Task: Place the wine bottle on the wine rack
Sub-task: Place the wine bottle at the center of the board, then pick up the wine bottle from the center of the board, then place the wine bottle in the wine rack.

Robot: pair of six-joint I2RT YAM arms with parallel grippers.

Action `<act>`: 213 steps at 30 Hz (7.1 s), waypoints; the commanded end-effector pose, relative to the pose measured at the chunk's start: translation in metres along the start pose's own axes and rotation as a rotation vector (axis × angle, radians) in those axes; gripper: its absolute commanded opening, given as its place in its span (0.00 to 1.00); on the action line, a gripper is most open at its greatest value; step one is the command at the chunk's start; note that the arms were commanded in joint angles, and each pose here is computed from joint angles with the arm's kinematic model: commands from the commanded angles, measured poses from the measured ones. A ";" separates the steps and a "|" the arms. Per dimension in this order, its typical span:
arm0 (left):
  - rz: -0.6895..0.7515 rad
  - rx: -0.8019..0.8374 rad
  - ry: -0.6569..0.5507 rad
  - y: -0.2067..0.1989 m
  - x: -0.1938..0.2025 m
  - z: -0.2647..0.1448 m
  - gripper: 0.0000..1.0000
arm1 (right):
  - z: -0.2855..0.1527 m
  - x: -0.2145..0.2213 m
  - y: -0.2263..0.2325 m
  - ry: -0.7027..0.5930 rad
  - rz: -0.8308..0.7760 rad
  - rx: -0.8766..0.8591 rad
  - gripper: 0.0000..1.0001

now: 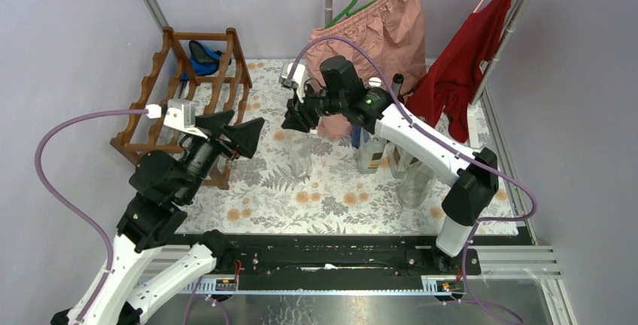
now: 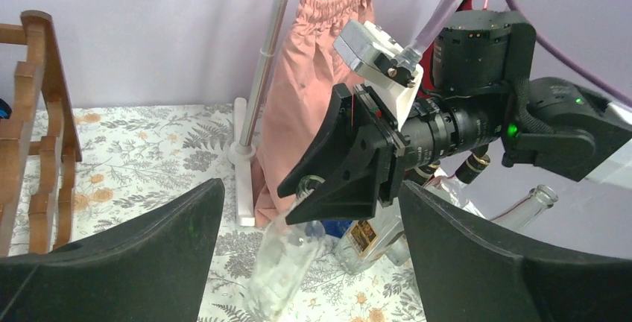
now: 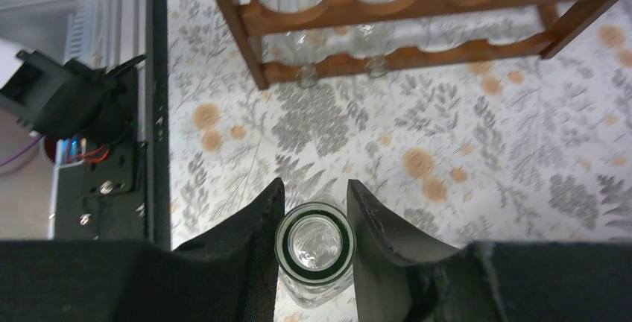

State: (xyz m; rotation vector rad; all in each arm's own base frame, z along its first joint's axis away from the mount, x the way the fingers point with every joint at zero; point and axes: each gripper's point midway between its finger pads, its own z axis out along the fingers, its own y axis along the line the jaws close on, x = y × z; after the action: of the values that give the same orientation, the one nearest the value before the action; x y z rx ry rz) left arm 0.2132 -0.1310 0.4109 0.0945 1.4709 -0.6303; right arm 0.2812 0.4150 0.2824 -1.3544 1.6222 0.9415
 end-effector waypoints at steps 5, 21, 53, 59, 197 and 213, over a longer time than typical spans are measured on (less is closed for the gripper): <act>0.012 -0.044 -0.035 0.010 -0.004 -0.006 0.94 | 0.026 -0.036 -0.023 -0.218 -0.138 0.106 0.05; -0.015 0.005 0.009 0.000 0.006 0.002 0.94 | 0.011 -0.010 0.019 -0.144 -0.107 -0.017 0.79; 0.103 -0.381 0.646 0.005 0.083 0.075 0.80 | -0.221 -0.066 -0.082 -0.126 0.079 0.320 1.00; 0.333 -0.445 0.782 0.029 0.125 0.083 0.76 | -0.219 -0.060 -0.086 -0.123 0.103 0.317 1.00; 1.136 -0.618 1.042 0.230 0.291 0.133 0.50 | -0.223 -0.064 -0.071 -0.144 0.097 0.242 1.00; 0.861 -0.521 0.922 0.168 0.260 0.140 0.92 | -0.230 -0.074 -0.059 -0.154 0.040 0.218 1.00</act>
State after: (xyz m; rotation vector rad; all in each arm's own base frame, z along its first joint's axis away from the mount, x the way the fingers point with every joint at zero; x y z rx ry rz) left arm 0.4085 -0.1137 0.0840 0.7615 2.2408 0.7830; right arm 0.3398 0.2293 0.4056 -1.0354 1.7071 0.8578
